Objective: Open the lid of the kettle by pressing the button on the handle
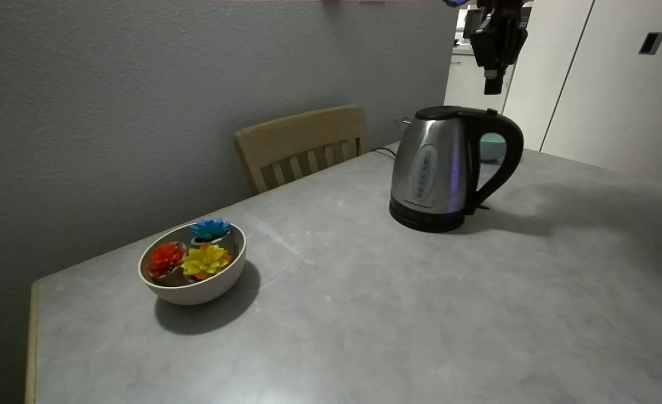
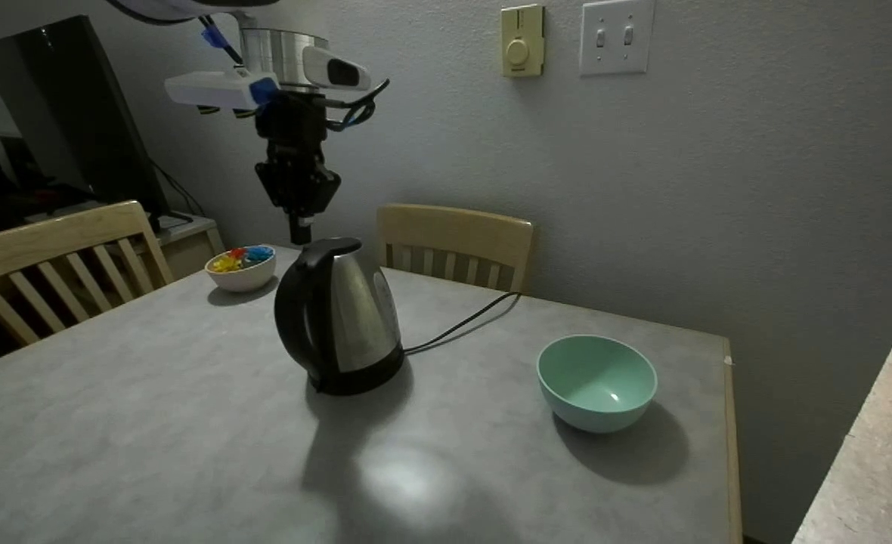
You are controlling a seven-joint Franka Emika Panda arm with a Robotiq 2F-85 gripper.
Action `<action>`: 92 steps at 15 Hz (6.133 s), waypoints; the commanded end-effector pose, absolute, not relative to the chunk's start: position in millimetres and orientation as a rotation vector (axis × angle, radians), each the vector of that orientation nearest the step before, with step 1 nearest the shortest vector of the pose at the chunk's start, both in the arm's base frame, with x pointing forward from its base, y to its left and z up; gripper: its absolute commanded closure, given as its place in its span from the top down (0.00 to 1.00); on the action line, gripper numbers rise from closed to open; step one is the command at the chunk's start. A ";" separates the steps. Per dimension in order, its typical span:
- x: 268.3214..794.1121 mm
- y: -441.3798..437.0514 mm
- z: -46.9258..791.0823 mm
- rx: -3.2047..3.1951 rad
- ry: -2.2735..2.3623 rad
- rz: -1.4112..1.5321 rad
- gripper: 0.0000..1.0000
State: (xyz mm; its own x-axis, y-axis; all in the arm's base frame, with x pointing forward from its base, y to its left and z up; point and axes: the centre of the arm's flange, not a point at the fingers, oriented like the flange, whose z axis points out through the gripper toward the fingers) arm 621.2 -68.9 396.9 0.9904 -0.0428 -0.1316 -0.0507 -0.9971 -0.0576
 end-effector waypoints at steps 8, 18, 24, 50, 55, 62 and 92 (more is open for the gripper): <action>622.3 -77.7 374.3 -3.028 0.066 0.244 0.00; 637.2 -77.3 320.6 -2.930 0.108 0.653 0.00; 656.5 -70.8 320.8 -2.928 0.085 0.715 0.00; 544.3 -64.3 382.9 -2.934 0.748 -0.216 0.00; 556.4 -67.0 363.9 -2.921 0.768 -0.142 0.00; 571.6 -57.0 355.6 -2.936 0.681 -0.110 0.00; 600.0 -45.6 459.4 -3.280 0.515 -0.075 0.00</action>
State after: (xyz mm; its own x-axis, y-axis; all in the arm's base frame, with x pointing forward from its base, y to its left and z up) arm 615.1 -40.0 436.8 0.9440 -0.3269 0.0443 -0.3294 -0.9263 0.1830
